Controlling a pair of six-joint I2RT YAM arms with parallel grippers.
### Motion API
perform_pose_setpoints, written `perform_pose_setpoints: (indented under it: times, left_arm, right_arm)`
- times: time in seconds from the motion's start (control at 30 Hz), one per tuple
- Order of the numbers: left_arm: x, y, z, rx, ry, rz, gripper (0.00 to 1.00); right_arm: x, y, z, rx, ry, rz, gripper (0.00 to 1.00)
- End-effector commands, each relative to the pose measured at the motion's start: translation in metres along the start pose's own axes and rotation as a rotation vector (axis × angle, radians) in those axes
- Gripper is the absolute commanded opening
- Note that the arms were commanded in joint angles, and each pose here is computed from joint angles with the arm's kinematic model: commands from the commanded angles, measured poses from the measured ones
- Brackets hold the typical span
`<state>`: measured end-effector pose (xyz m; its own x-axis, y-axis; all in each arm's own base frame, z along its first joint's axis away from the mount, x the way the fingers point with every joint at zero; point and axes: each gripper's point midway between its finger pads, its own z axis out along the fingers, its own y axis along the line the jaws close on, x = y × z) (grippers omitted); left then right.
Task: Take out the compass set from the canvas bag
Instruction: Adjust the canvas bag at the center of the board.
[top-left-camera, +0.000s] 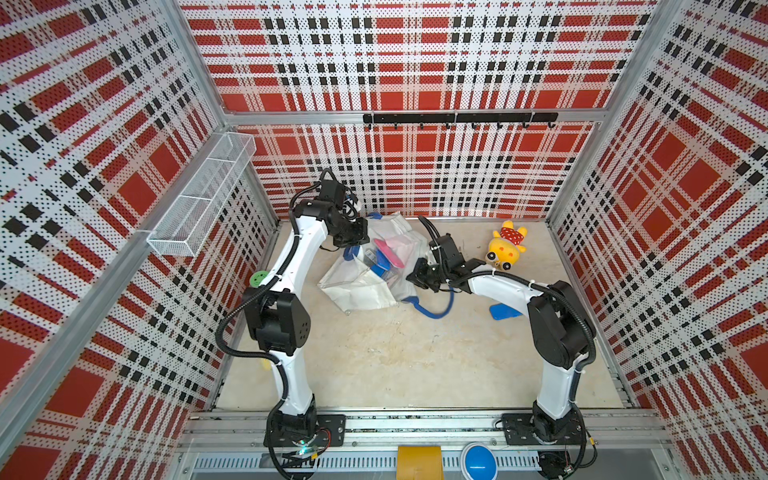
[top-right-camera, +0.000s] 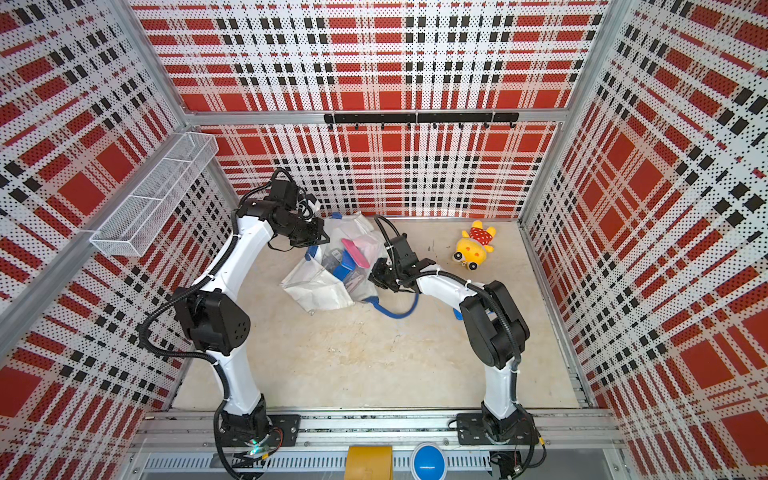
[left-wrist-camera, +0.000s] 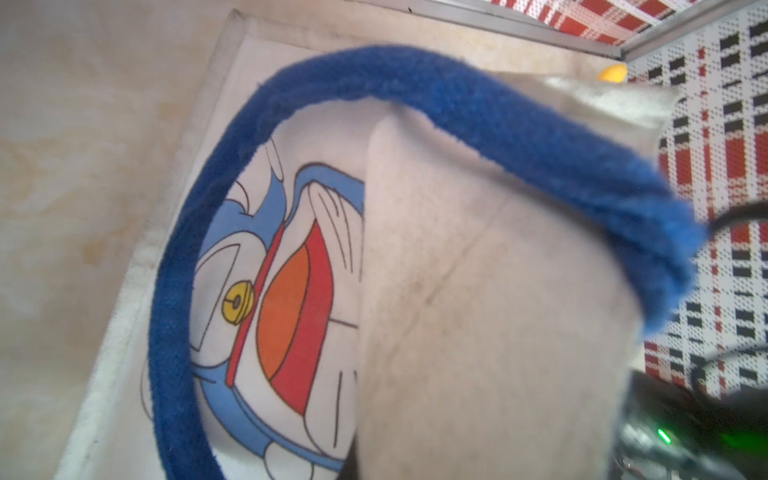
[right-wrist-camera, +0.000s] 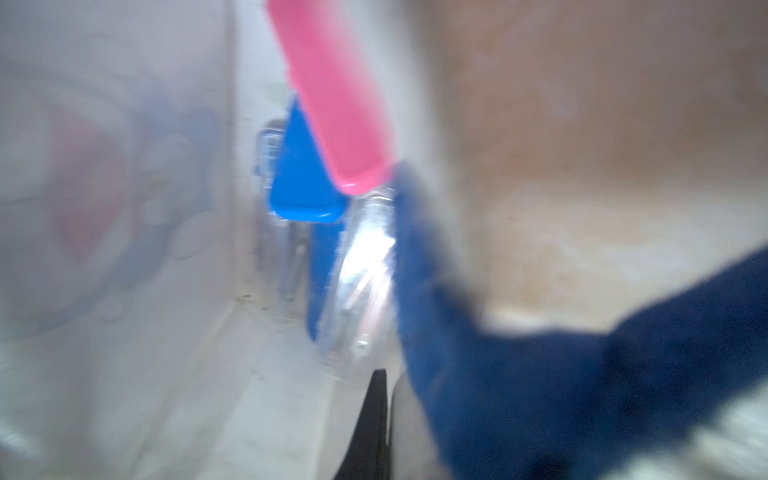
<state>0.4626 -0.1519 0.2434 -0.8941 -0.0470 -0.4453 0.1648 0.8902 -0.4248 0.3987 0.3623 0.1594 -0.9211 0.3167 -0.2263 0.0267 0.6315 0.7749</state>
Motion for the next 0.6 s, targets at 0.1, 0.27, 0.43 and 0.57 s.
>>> perform_pose_setpoints:
  times: [0.1, 0.27, 0.43, 0.57]
  left_arm:
    - [-0.026, -0.04, -0.017, 0.032, -0.095, 0.057, 0.0]
    - [-0.031, -0.047, -0.015, 0.035, -0.105, 0.057, 0.0]
    - [-0.022, -0.049, 0.002, 0.025, -0.06, 0.066, 0.0]
    - [-0.013, -0.05, 0.01, 0.016, -0.029, 0.08, 0.0]
  right_arm:
    - [0.004, 0.112, -0.04, -0.268, -0.032, -0.089, 0.0]
    - [0.017, 0.115, -0.045, -0.288, -0.018, -0.084, 0.01]
    - [0.036, 0.048, -0.026, -0.174, 0.049, 0.031, 0.0]
    - [0.041, 0.008, -0.041, -0.083, 0.028, 0.064, 0.04]
